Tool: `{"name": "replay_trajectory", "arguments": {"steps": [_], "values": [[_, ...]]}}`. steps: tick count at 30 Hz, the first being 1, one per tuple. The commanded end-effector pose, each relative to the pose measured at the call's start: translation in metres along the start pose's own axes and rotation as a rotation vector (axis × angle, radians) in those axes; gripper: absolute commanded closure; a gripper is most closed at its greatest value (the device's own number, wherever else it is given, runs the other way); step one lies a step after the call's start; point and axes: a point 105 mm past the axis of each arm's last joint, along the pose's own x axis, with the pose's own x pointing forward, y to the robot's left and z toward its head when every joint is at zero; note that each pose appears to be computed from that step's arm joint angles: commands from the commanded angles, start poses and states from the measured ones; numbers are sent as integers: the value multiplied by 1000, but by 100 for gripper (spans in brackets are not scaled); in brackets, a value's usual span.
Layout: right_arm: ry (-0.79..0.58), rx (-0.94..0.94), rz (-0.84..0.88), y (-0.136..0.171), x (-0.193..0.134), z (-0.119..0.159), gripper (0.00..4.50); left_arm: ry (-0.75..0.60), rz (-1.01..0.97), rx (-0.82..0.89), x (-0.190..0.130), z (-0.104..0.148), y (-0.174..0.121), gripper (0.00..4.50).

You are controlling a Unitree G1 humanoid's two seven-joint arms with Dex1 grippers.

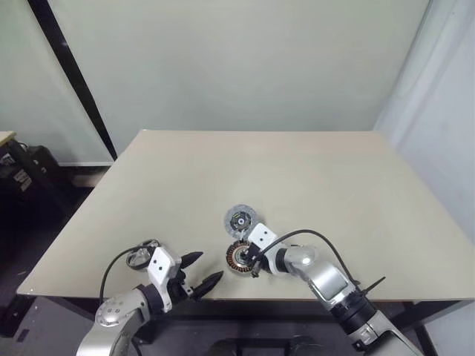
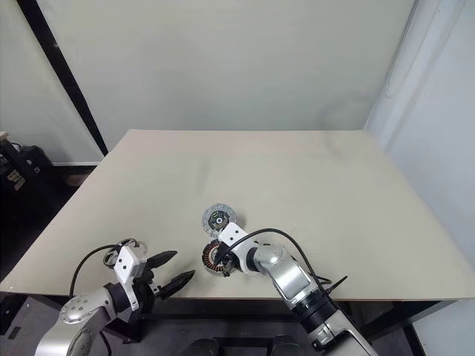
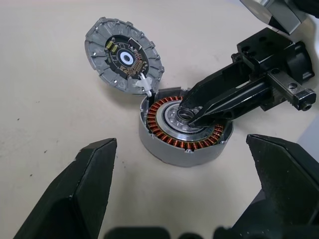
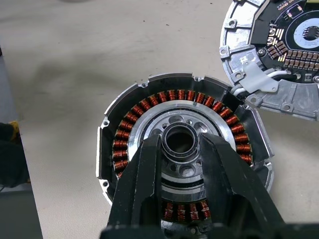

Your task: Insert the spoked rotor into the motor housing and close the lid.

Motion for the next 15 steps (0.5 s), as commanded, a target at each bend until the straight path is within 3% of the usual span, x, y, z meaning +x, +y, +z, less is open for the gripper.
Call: {"name": "replay_trajectory", "arguments": {"steps": [1,15], "values": [[-18,-28,-16,-5,-2,9,371,-31,-14,48,2,12,-1,0],[-16,-19,-30,-8,-5,9,371,-30,-26,49,4,13,-1,0]]}}
